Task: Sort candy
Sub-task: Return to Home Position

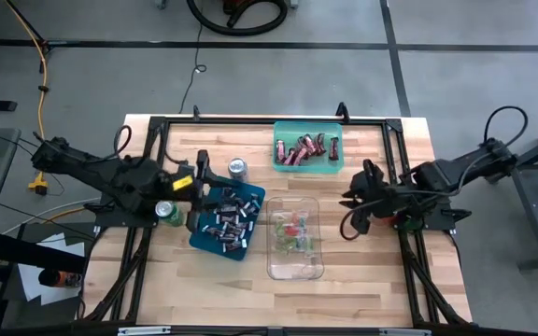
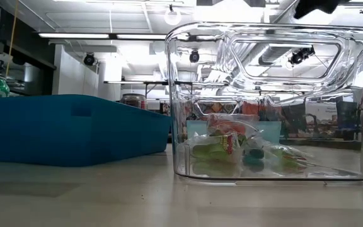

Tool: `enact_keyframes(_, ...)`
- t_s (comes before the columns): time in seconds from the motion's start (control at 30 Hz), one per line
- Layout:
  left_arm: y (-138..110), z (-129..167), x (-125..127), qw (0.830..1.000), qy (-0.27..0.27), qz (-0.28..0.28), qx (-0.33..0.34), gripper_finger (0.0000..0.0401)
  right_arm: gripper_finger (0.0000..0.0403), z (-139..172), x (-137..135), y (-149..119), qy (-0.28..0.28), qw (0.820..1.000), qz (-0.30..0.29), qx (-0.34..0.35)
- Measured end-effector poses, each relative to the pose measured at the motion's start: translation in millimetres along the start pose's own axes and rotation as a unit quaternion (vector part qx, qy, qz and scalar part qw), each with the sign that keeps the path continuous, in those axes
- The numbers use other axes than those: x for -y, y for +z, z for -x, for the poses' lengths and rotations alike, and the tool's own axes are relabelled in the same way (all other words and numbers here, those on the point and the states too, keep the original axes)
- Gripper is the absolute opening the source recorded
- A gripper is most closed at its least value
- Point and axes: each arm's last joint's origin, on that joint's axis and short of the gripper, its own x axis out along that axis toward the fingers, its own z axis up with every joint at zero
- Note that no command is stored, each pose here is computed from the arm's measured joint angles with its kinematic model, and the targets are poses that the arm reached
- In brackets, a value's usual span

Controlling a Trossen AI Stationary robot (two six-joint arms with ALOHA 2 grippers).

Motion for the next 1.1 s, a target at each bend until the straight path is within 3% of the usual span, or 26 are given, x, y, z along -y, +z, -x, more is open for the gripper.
enact_keyframes(0.13,-9.5,-5.6,-20.1,1.000,-0.017,-0.016,-0.009,0.0068,0.0015,-3.2,8.5,-15.2,0.002,1.000,-0.023,-0.014)
enact_keyframes(0.23,-26.6,-3.8,-39.0,1.000,-0.012,0.002,-0.007,0.0012,0.0022,-6.3,11.8,-21.8,0.002,0.999,-0.041,-0.020)
enact_keyframes(0.4,-62.7,16.7,-56.7,0.998,0.006,0.055,0.030,0.0007,0.0013,-10.7,13.3,-28.3,0.012,0.998,-0.059,-0.030)
enact_keyframes(0.67,-123.1,60.5,-61.0,0.984,0.003,0.148,0.101,0.0001,0.0007,-15.2,7.8,-28.2,0.053,0.997,-0.046,-0.035)
enact_keyframes(0.87,-152.8,78.7,-61.7,0.975,0.011,0.162,0.154,0.0000,0.0003,-15.1,8.3,-29.0,0.053,0.997,-0.039,-0.040)
enact_keyframes(1.1,-182.6,89.9,-64.1,0.972,0.015,0.178,0.153,0.0000,0.0001,-14.9,10.1,-31.1,0.045,0.997,-0.035,-0.050)
